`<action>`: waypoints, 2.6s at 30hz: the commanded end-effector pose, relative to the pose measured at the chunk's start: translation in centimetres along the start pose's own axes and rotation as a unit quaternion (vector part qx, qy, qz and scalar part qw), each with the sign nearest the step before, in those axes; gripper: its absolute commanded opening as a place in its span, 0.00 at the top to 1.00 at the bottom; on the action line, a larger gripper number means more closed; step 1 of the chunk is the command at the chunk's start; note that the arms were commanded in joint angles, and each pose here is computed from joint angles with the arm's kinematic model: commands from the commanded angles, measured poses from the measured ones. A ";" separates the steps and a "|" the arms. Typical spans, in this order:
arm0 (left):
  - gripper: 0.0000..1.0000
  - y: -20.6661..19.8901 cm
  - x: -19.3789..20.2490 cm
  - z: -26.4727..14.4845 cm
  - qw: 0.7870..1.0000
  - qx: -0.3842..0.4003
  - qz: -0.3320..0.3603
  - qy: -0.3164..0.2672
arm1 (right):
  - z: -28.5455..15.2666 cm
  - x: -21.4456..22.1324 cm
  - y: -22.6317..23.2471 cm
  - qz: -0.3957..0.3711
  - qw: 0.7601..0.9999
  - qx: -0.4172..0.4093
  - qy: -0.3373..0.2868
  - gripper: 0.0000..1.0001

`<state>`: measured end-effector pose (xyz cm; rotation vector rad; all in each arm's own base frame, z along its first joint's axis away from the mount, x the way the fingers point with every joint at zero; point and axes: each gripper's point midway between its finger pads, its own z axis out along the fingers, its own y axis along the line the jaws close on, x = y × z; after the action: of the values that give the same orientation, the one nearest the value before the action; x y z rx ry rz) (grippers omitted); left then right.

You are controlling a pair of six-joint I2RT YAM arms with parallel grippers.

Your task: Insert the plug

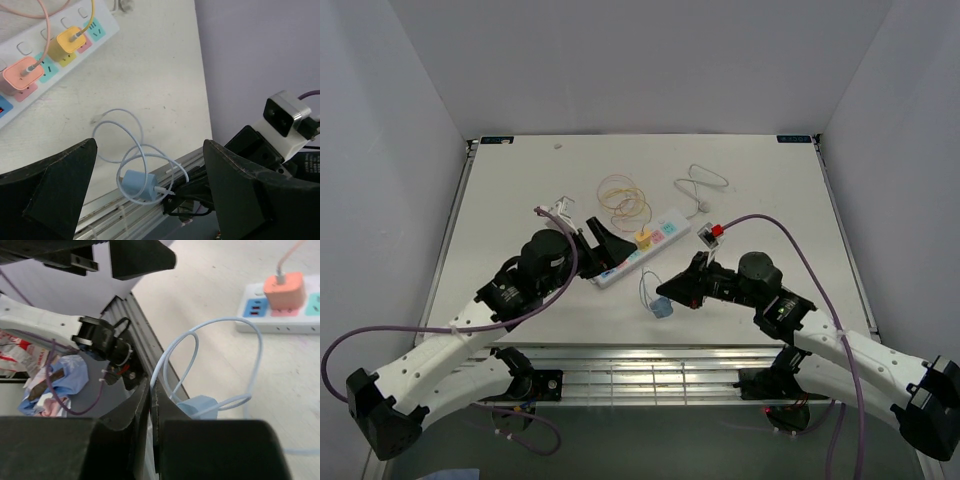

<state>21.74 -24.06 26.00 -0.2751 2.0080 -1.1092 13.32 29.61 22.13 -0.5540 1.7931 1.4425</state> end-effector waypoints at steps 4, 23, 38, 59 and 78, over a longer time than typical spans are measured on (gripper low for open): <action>0.02 -1.5 4.0 0.3 0.986 0.069 0.100 0.113 | -0.6 -1.0 -4.8 0.013 0.994 0.108 0.002 0.92; 0.35 -3.6 10.5 4.1 0.970 0.109 0.173 0.132 | -0.7 -3.6 -6.2 0.159 0.969 0.177 -0.060 0.92; 0.41 -4.9 10.0 6.5 0.968 0.010 0.248 -0.030 | -1.9 -5.7 -4.3 0.237 0.951 0.151 -0.133 0.92; 1.00 -4.4 9.9 3.0 0.979 -0.074 0.185 -0.039 | -8.1 -6.0 -7.5 -0.061 0.946 0.309 -0.079 0.11; 1.00 0.2 4.1 3.3 0.947 -0.313 -0.008 -0.069 | -3.2 -4.1 0.5 -0.296 0.949 0.105 0.029 0.10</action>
<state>21.24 -28.45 21.17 -0.5925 2.1878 -0.3862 13.64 24.81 21.68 -0.9304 1.7648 0.8638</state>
